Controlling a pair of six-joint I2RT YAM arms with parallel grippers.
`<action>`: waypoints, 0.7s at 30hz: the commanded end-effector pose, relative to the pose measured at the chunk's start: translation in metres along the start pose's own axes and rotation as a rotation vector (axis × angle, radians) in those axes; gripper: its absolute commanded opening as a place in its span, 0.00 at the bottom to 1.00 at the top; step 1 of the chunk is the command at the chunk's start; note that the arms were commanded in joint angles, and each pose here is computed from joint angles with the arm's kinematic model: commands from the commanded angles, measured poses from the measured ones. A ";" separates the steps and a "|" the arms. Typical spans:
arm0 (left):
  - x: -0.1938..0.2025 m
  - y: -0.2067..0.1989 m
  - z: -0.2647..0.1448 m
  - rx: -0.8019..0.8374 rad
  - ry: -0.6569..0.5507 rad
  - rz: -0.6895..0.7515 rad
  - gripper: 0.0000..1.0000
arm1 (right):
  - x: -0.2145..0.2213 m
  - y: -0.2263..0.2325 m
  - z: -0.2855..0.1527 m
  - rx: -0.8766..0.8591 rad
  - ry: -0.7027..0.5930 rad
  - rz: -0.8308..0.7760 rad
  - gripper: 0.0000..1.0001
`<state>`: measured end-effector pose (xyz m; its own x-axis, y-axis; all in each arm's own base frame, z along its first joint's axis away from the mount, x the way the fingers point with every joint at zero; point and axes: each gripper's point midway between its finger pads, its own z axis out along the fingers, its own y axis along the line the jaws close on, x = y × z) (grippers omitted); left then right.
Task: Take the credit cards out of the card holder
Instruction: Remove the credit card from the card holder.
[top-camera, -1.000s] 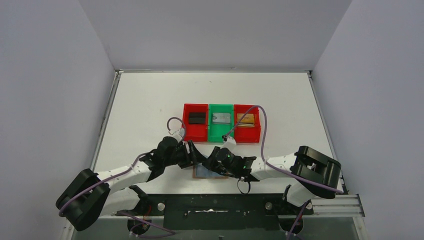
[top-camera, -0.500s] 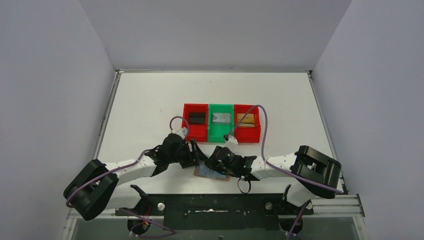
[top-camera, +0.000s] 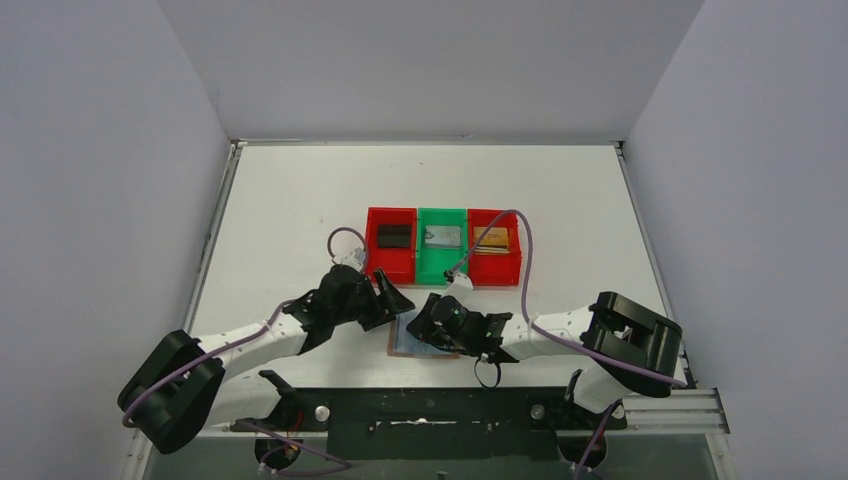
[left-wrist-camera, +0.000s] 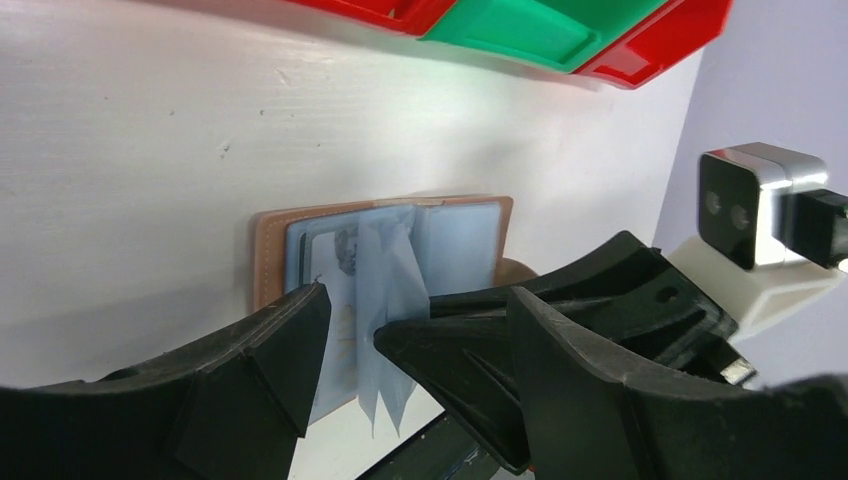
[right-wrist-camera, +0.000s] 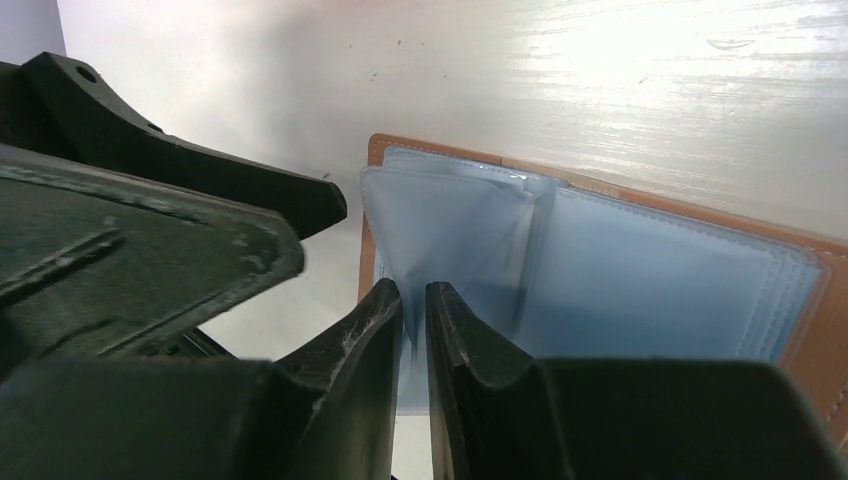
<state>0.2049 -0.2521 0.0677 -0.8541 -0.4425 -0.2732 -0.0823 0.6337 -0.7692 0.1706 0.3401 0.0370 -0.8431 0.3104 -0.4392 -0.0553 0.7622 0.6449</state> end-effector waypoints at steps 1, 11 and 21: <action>0.000 -0.012 0.005 0.007 0.043 0.039 0.63 | -0.017 0.033 -0.006 -0.089 -0.060 -0.003 0.16; 0.010 -0.001 0.011 -0.090 0.111 0.119 0.59 | -0.014 0.038 -0.004 -0.089 -0.058 -0.038 0.17; 0.023 0.008 0.017 -0.146 0.161 0.176 0.36 | -0.011 0.041 -0.001 -0.078 -0.052 -0.074 0.18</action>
<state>0.1943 -0.2617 0.0397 -0.9270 -0.2618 -0.2685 -0.0376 0.7772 -0.6281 0.1648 0.3505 0.0449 -0.8431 0.2499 -0.4762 -0.1260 0.7691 0.6266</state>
